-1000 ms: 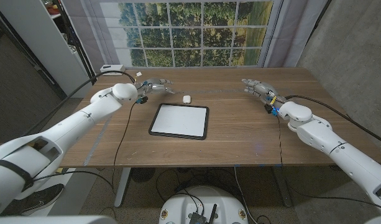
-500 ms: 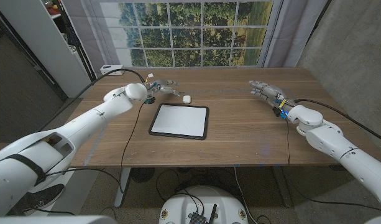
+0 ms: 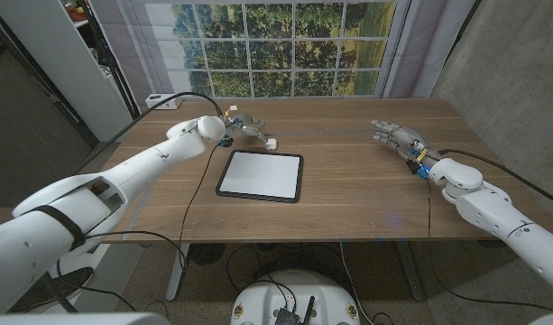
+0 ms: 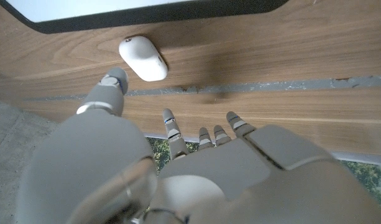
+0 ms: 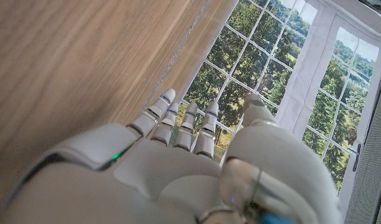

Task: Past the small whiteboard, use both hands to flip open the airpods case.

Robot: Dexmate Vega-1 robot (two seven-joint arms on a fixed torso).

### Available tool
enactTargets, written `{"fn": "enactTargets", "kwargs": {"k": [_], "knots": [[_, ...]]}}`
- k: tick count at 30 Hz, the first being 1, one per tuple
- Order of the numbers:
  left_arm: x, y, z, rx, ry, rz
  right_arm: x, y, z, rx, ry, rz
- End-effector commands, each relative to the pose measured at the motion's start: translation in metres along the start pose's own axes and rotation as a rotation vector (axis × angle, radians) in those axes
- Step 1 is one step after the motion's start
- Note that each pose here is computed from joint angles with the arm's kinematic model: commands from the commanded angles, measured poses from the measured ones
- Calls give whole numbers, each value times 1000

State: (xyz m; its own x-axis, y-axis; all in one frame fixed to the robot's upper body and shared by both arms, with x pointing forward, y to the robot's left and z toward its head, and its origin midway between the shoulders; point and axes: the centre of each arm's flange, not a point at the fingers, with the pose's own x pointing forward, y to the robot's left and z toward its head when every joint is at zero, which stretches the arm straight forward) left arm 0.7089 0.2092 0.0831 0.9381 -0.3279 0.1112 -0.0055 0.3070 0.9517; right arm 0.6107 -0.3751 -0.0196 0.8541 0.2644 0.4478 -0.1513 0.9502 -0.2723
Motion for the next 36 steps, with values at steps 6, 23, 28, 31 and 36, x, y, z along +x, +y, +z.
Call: {"fn": "enactTargets", "kwargs": {"k": [6, 23, 28, 31, 36], "knots": [[12, 8, 45, 284, 72, -88, -23, -16, -9, 32, 0, -11], [2, 2, 73, 517, 142, -64, -28, -25, -20, 89, 3, -5], [0, -5, 69, 525, 164, -40, -28, -25, -24, 102, 6, -1], [1, -9, 67, 517, 178, -29, -29, -24, -25, 106, 4, -4], [2, -15, 65, 515, 180, -30, -32, -26, -27, 113, 3, -11]]}}
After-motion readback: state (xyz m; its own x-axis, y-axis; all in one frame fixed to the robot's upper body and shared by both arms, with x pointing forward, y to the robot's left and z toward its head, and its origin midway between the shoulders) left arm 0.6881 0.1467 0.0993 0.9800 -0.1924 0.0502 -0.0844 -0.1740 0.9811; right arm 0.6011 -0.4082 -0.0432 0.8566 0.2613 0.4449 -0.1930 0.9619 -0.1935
